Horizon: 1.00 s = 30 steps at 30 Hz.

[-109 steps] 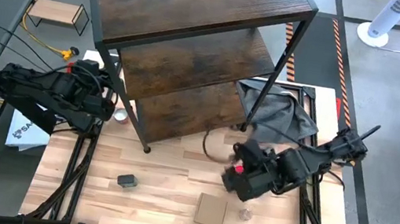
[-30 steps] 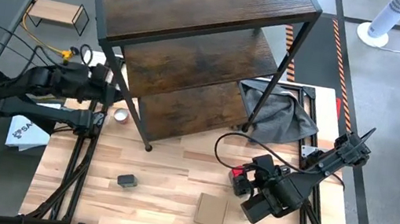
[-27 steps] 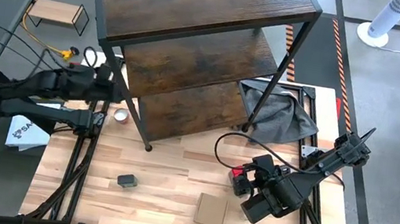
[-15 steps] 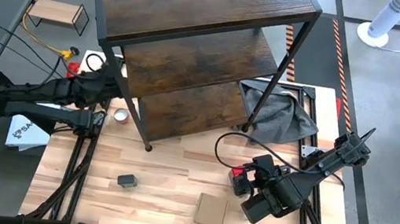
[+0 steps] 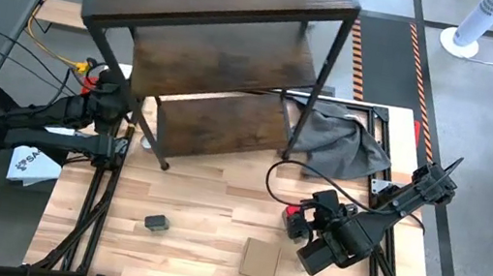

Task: Shelf spices
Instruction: Adjust the shelf

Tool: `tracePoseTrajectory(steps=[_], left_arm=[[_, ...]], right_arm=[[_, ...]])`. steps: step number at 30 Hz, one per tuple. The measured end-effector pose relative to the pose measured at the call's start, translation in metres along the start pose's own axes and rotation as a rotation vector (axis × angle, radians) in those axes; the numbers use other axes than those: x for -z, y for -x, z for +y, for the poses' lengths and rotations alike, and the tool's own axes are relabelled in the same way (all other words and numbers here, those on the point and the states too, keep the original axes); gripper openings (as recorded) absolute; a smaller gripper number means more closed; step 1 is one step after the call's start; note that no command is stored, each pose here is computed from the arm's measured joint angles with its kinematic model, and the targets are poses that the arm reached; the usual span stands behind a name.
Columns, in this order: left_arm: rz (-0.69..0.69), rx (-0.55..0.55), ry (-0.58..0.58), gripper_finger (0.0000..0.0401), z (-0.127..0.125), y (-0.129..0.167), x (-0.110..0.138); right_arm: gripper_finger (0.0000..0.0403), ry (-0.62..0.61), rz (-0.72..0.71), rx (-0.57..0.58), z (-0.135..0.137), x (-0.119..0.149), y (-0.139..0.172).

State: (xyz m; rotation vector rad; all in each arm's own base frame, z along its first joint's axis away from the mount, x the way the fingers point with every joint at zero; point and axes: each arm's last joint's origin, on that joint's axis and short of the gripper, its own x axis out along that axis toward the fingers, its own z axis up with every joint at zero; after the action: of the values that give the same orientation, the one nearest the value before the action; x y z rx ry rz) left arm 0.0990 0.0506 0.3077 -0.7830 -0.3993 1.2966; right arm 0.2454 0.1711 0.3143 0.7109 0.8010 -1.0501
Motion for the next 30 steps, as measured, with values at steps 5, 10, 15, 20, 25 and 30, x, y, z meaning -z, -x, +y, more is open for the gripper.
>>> tracePoseTrajectory(steps=[5,10,15,20,25,30], left_arm=[[0.004,0.026,0.035,0.0000,0.003,0.002,-0.009],[0.085,0.123,0.024,0.0000,0.004,0.008,-0.015],[0.116,0.195,0.062,0.0000,0.008,0.016,-0.024],[0.093,0.226,0.070,0.0000,0.014,0.023,-0.033],[0.089,0.245,0.092,0.0000,0.018,0.027,-0.038],[0.107,0.266,0.098,0.0000,0.019,0.028,-0.039]], right_arm=[[0.0327,-0.237,-0.184,-0.047,0.006,-0.021,-0.010],[0.0324,-0.360,-0.389,0.011,0.012,-0.076,-0.041],[0.0307,-0.210,-0.325,0.075,-0.004,-0.113,-0.033],[0.0303,-0.005,-0.179,0.052,-0.020,-0.117,-0.016],[0.0302,-0.181,-0.429,-0.016,-0.059,-0.152,0.011],[0.0302,-0.345,-0.630,-0.169,-0.116,-0.179,0.062]])
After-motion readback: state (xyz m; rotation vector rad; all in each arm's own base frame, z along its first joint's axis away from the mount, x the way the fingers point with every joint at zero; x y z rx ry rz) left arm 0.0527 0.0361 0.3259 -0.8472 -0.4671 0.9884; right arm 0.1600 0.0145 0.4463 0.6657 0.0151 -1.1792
